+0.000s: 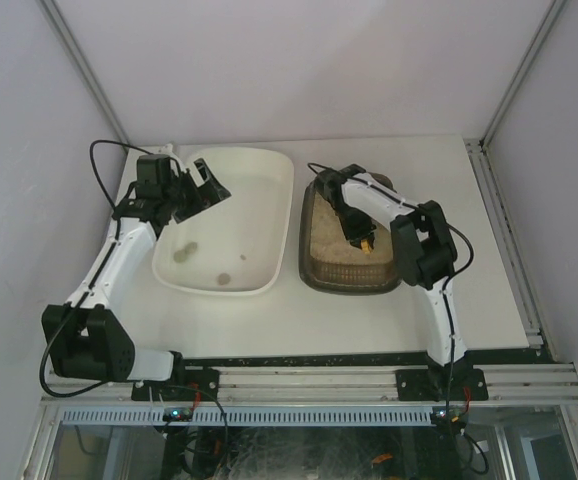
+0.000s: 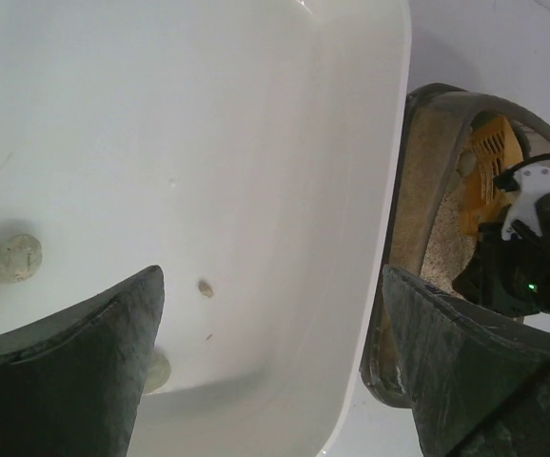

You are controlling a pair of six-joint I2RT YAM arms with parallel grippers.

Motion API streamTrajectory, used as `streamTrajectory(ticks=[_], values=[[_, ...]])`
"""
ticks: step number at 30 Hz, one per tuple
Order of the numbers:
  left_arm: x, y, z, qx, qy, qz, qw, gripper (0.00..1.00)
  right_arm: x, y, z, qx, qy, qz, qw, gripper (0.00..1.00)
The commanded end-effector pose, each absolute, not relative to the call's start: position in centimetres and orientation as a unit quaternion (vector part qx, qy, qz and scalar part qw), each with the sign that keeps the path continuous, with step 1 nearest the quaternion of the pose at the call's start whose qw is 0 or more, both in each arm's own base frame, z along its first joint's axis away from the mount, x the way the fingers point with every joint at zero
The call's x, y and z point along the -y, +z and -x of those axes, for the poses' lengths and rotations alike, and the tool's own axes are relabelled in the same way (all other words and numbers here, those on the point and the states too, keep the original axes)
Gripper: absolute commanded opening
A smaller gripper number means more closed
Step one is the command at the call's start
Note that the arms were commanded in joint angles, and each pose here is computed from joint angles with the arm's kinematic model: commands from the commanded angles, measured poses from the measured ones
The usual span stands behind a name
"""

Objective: Clean the litter box

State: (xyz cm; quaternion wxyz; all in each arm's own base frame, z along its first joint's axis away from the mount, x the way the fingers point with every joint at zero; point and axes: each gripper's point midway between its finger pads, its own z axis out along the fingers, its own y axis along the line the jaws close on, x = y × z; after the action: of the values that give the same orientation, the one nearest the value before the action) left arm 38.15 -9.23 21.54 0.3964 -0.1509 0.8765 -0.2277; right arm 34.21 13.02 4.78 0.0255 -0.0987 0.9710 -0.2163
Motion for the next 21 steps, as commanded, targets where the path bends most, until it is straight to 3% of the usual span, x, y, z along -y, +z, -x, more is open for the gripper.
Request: streamTrajectory(ticks=[1, 15, 21], values=[[8.7, 22.0, -39.2, -0.873, -0.219, 0.141, 0.413, 1.0, -16.3, 7.7, -33.7, -0.988, -0.092, 0.108, 0.064, 0.0], [8.4, 21.5, -39.5, -0.876, -0.219, 0.139, 0.406, 0.99, -16.7, 6.0, -34.3, -0.994, -0.039, 0.088, 0.051, 0.0], [8.1, 21.5, -39.5, -0.876, -0.214, 0.139, 0.409, 0.99, -19.5, 5.3, -33.7, -0.994, 0.05, 0.092, 0.029, 0.0]])
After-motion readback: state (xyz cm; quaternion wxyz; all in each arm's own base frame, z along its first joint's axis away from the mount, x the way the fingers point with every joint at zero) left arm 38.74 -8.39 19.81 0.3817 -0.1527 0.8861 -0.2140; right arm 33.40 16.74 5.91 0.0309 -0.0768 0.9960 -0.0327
